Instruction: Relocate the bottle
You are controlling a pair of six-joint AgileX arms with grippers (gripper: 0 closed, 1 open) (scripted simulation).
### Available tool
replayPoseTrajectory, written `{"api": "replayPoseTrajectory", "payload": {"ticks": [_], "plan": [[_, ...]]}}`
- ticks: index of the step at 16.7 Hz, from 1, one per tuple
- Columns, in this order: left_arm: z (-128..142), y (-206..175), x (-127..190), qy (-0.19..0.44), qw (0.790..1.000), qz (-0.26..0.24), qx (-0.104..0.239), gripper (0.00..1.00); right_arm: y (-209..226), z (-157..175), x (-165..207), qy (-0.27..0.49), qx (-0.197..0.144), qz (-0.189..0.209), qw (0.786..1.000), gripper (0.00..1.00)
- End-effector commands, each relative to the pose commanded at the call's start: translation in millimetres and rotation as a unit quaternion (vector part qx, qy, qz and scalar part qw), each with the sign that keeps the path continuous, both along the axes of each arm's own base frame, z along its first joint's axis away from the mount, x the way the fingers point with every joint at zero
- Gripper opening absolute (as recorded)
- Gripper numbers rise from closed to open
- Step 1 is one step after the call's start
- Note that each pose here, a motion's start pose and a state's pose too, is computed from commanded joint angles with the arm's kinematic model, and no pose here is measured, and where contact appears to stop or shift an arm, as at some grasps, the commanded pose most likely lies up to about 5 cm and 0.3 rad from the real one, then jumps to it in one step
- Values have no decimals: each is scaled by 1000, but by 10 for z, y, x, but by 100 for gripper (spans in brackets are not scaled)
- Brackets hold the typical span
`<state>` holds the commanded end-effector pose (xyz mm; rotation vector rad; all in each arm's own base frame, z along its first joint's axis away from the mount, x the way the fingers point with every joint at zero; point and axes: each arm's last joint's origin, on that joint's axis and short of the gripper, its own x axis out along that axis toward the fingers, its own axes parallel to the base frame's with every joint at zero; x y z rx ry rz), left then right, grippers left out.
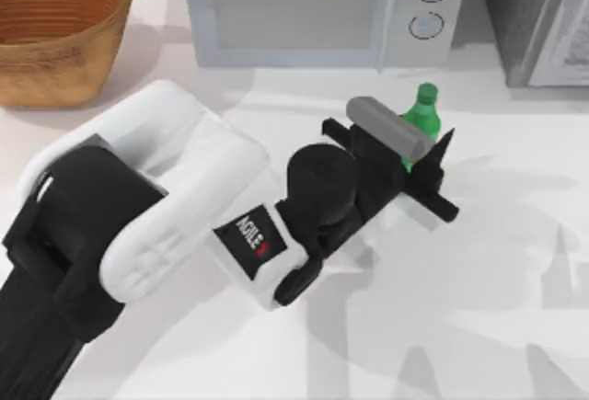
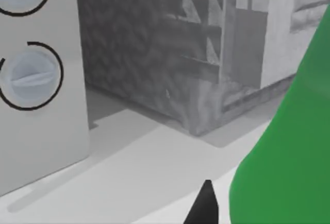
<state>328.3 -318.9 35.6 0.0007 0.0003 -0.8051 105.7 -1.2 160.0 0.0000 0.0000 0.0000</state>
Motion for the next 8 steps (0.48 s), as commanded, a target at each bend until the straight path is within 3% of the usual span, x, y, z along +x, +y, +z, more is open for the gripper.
{"api": "replayPoseTrajectory", "payload": {"ticks": [5, 8], "plan": [[9, 17, 12, -1, 1000, 1, 0, 0, 0, 0, 0, 0, 0, 0, 1000, 100], [57, 280, 128, -7, 1000, 1, -4, 0, 0, 0, 0, 0, 0, 0, 1000, 100]]}}
